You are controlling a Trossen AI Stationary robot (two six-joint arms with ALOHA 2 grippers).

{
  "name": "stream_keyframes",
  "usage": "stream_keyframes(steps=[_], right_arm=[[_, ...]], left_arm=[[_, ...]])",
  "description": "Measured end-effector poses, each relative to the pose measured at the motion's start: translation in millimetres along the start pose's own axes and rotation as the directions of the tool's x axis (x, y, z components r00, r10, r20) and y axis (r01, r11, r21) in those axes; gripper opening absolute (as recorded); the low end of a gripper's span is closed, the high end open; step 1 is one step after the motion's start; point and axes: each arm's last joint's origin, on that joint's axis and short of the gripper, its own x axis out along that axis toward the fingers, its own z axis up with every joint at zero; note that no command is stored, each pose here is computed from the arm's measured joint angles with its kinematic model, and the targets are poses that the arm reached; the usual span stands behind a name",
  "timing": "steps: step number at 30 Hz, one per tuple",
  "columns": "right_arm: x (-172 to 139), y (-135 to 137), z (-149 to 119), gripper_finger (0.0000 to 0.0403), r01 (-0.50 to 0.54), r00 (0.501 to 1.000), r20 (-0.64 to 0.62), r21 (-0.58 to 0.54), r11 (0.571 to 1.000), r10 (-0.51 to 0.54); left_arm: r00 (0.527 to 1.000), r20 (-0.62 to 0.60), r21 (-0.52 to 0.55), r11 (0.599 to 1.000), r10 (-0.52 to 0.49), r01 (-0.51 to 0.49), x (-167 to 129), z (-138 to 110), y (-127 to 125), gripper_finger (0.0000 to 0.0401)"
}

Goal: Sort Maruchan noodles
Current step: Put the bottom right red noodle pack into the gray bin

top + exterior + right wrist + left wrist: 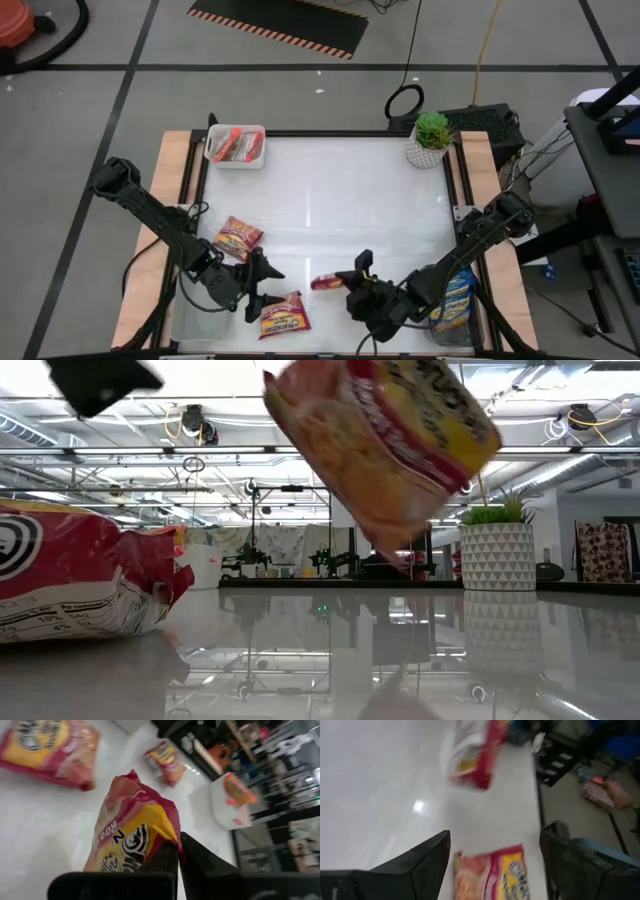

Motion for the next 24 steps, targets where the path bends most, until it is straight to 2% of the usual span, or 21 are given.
stream_keyframes(steps=[4,6,10,13,16,21,24], right_arm=[[3,-11,7,0.0,0.106,0.994,0.002,-0.066,0.992,-0.106],[5,-16,10,0.0,0.174,0.985,0.0,-0.109,0.979,-0.175],[9,-25,16,0.0,0.27,0.962,0.008,-0.198,0.942,-0.274],[12,-29,20,0.0,0.281,0.958,0.023,-0.277,0.919,-0.286],[15,-33,21,0.0,0.287,0.955,0.023,-0.329,0.9,-0.296],[24,-43,21,0.0,0.294,0.949,0.012,-0.401,0.867,-0.316],[31,-49,20,0.0,0.267,0.957,0.013,-0.421,0.867,-0.289]], left_arm=[[0.993,0.088,0.12,0.991,-0.074,0.063,0,10,-7,0.031],[0.986,0.141,0.173,0.983,-0.086,0.061,-1,15,-9,0.031],[0.972,0.232,0.279,0.96,-0.036,-0.032,0,22,-8,0.031],[0.968,0.252,0.34,0.936,0.007,-0.095,1,25,-4,0.0314],[0.964,0.263,0.35,0.927,0.041,-0.135,4,28,2,0.0334],[0.95,0.294,0.303,0.932,0.107,-0.198,9,37,13,0.0391],[0.943,0.304,0.281,0.932,0.138,-0.227,12,43,21,0.0392]])
